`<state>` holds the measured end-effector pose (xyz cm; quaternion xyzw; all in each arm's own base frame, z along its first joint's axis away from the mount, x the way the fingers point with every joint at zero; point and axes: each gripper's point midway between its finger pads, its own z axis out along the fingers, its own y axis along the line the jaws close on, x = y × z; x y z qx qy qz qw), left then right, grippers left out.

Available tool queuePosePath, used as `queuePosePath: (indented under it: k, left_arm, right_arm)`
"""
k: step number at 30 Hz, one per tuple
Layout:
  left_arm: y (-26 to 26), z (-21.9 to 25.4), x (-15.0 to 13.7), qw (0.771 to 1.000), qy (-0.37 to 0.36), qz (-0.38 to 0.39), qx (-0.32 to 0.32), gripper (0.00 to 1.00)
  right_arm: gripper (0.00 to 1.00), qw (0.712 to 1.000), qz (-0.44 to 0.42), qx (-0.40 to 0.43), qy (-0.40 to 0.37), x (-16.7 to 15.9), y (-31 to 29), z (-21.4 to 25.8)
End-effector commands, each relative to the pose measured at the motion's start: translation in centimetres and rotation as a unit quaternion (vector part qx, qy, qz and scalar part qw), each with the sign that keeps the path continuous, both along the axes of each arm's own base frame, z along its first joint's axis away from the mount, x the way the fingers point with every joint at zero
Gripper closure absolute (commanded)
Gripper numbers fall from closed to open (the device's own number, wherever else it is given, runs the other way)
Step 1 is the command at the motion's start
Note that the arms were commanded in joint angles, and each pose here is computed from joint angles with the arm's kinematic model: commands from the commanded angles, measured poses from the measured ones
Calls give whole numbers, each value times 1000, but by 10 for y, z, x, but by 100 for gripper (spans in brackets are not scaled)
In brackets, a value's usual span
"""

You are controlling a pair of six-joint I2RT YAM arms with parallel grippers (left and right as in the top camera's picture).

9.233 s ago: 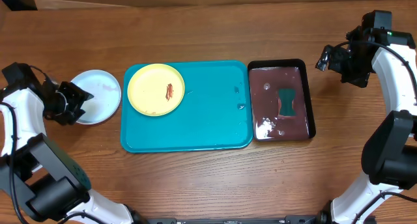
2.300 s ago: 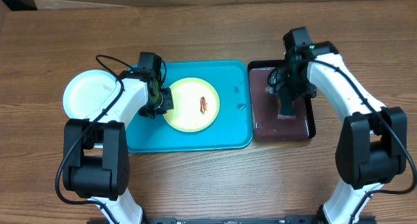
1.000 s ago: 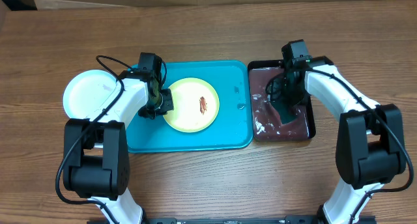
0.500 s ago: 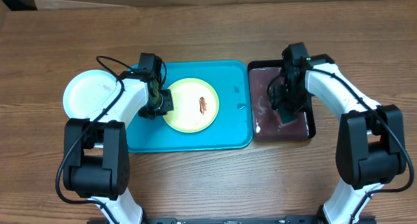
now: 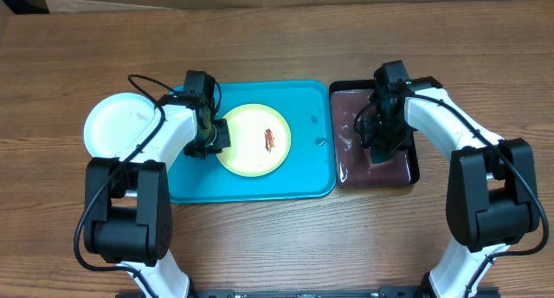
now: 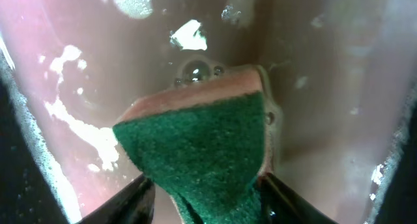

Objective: Clean dirty plates on tray and stack at the side
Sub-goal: 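Dip and rub the held sponge in the black tray water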

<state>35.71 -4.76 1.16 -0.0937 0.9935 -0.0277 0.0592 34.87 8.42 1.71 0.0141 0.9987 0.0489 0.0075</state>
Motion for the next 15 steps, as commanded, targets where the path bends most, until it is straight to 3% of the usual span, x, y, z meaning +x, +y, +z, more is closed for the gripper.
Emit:
queuePosePath:
  k: [1, 4, 6, 11, 12, 13, 15]
  left_arm:
    - [-1, -6, -5, 1000, 11, 2, 2, 90]
    - [-1, -6, -5, 1000, 10, 2, 2, 90]
    - [-1, -6, -5, 1000, 10, 2, 2, 89]
    - [-1, -6, -4, 1000, 9, 2, 2, 89]
    - [-1, -6, -4, 1000, 8, 2, 2, 90]
    - [-1, -6, -4, 1000, 8, 2, 2, 89]
    - [-1, -6, -3, 1000, 7, 2, 2, 89]
  right_arm:
    - [39, 1000, 4, 11, -6, 0, 5, 4]
    - [41, 1000, 5, 11, -5, -1, 5, 4]
    - [53, 1000, 5, 10, -4, -2, 5, 1]
    - [66, 1000, 4, 12, -4, -4, 5, -2]
    - [73, 1000, 5, 16, -6, -3, 6, -2]
    - [93, 1000, 5, 23, -7, -1, 9, 0]
    - [96, 999, 5, 36, -10, 2, 13, 6]
